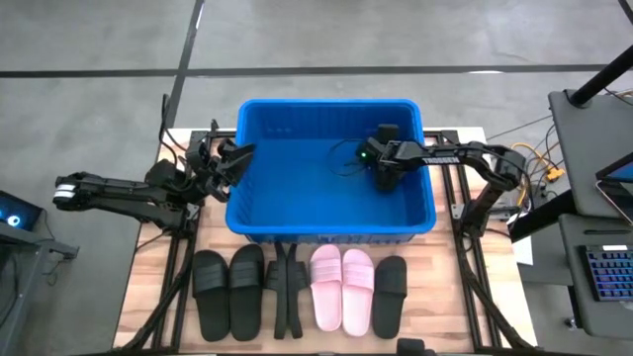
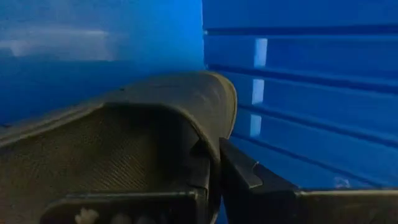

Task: Pick and place slides into bin
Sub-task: Put the black slide into the blue bin

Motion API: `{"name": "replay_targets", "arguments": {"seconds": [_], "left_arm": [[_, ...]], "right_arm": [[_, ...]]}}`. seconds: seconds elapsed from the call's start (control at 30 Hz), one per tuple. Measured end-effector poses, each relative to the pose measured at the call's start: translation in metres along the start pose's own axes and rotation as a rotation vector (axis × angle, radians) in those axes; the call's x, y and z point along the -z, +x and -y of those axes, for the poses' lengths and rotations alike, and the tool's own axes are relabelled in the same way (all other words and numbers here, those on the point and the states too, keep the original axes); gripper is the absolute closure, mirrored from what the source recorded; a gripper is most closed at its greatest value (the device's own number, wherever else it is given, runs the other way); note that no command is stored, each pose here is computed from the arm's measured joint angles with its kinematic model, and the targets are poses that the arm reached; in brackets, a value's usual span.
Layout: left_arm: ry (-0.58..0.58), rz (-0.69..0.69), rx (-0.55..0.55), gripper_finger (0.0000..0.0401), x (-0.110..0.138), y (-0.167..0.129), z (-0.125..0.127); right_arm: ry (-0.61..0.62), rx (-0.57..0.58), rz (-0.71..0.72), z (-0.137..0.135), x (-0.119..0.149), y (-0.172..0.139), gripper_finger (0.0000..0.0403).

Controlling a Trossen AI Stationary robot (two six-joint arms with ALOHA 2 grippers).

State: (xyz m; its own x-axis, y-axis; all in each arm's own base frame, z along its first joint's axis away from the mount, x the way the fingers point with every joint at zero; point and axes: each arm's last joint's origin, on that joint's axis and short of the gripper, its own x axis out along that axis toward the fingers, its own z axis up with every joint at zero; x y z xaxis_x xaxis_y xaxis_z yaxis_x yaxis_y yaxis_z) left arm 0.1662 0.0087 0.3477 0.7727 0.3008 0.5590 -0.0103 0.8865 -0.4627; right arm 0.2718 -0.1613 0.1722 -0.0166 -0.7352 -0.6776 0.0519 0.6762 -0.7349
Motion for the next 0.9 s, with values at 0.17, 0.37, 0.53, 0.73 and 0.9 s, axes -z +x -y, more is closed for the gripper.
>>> {"name": "replay_targets", "arguments": {"seconds": [0.17, 0.37, 0.53, 0.73, 0.9], "left_arm": [[0.0, 0.0, 0.0, 0.0225, 0.0, 0.0, 0.0], [0.001, -0.001, 0.0, 0.0225, 0.0, 0.0, 0.0], [0.002, -0.001, 0.0, 0.0225, 0.0, 0.0, 0.0], [0.002, -0.001, -0.002, 0.0225, 0.0, 0.0, 0.0], [0.002, -0.001, -0.002, 0.0225, 0.0, 0.0, 0.0]], "right_arm": [[-0.081, 0.002, -0.018, -0.003, 0.0, 0.005, 0.039], [-0.103, -0.006, -0.029, -0.008, 0.003, 0.007, 0.039], [-0.13, -0.01, -0.034, -0.009, 0.004, 0.008, 0.039], [-0.131, -0.017, -0.043, -0.01, 0.005, 0.008, 0.039], [-0.103, -0.017, -0.044, -0.01, 0.006, 0.008, 0.039]]}}
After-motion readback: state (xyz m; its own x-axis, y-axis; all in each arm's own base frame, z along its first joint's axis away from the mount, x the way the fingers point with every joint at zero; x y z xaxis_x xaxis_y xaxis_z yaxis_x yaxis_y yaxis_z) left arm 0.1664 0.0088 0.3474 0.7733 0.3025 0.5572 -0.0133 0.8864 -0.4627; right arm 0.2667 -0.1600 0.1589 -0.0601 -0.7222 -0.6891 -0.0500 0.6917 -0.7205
